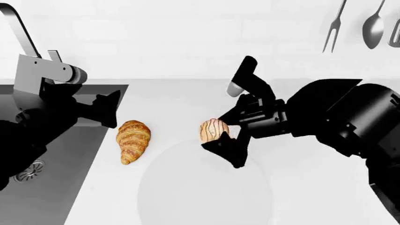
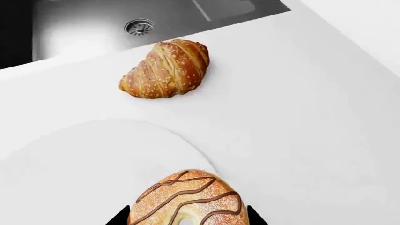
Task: Place the pastries on the plates.
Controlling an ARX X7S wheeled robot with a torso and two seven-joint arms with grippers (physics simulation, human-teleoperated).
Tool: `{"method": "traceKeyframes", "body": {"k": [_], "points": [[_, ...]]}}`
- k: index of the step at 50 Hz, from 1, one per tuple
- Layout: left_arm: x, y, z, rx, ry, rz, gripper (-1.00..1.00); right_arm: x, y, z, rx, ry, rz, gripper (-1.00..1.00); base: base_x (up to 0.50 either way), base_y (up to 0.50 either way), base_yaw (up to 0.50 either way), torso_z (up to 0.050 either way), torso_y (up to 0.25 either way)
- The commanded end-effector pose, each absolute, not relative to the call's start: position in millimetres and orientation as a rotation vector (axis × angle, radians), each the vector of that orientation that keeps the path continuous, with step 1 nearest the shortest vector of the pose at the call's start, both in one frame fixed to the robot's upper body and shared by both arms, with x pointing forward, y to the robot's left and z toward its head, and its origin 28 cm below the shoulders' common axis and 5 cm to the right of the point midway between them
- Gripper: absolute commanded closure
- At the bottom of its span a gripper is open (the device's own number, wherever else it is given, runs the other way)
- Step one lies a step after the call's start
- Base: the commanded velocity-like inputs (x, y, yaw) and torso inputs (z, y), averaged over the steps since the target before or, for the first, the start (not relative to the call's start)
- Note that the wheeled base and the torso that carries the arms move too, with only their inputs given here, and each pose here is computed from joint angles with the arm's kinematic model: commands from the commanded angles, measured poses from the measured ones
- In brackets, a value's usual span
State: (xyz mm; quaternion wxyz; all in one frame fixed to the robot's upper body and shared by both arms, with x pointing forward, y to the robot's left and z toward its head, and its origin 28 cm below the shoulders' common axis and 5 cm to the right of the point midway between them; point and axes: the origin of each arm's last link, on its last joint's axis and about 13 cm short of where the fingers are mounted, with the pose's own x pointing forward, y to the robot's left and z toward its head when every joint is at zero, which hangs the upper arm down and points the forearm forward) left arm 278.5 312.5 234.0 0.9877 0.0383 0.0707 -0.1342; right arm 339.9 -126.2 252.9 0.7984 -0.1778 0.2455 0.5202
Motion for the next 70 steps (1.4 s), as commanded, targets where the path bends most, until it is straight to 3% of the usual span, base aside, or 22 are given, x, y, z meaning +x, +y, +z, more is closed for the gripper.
{"method": "traceKeyframes", "body": {"k": [1, 4, 15, 16, 19, 27, 31, 32, 33, 38, 39, 43, 46, 48, 70], "points": [[279, 316, 228, 0.067, 0.146, -0.275, -1.00, 353, -96, 219, -0.457, 0.600, 1.400, 1.00, 0.00, 0.00, 0.00, 0.000, 0.000], [280, 328, 230, 0.064, 0.147, -0.269, -1.00, 349, -91, 204, -0.431, 0.643, 1.462, 1.00, 0.00, 0.00, 0.00, 0.000, 0.000], [281, 319, 224, 0.063, 0.151, -0.268, -1.00, 353, -86, 175, -0.395, 0.719, 1.509, 1.00, 0.00, 0.00, 0.00, 0.000, 0.000], [281, 317, 223, 0.061, 0.153, -0.268, -1.00, 353, -86, 174, -0.392, 0.721, 1.501, -1.00, 0.00, 0.00, 0.00, 0.000, 0.000], [280, 315, 224, 0.064, 0.151, -0.271, -1.00, 353, -87, 184, -0.406, 0.702, 1.481, -1.00, 0.00, 0.00, 0.00, 0.000, 0.000], [281, 314, 227, 0.064, 0.149, -0.280, -1.00, 357, -107, 263, -0.497, 0.427, 1.328, -1.00, 0.00, 0.00, 0.00, 0.000, 0.000], [267, 306, 238, 0.079, 0.146, -0.301, -1.00, 379, -130, 282, -0.432, 0.254, 0.985, -1.00, 0.00, 0.00, 0.00, 0.000, 0.000], [262, 298, 244, 0.063, 0.162, -0.289, -1.00, 387, -143, 287, -0.327, 0.249, 0.784, -1.00, 0.00, 0.00, 0.00, 0.000, 0.000], [258, 292, 247, 0.078, 0.179, -0.265, -1.00, 389, -151, 287, -0.305, 0.243, 0.716, -1.00, 0.00, 0.00, 0.00, 0.000, 0.000], [241, 287, 283, 0.180, 0.241, -0.134, -1.00, 373, -181, 301, -0.343, 0.230, 0.414, -1.00, 0.00, 0.00, 0.00, 0.000, 0.000], [238, 277, 285, 0.229, 0.285, -0.126, -1.00, 373, -180, 296, -0.338, 0.232, 0.413, -1.00, 0.00, 0.00, 0.00, 0.000, 0.000], [225, 256, 290, 0.050, 0.565, 0.035, -1.00, 372, -180, 294, -0.331, 0.231, 0.416, -1.00, 0.00, 0.00, 0.00, 0.000, 0.000], [204, 249, 291, -0.048, 0.815, -0.241, -1.00, 372, -179, 291, -0.333, 0.239, 0.425, -1.00, 0.00, 0.00, 0.00, 0.000, 0.000], [227, 250, 277, -0.120, 0.871, -0.212, -1.00, 371, -179, 290, -0.333, 0.233, 0.425, -1.00, 0.00, 0.00, 0.00, 0.000, 0.000], [314, 235, 231, -0.206, 0.963, -0.046, -1.00, 367, -178, 267, -0.282, 0.264, 0.454, -1.00, 0.00, 0.00, 0.00, 0.000, 0.000]]}}
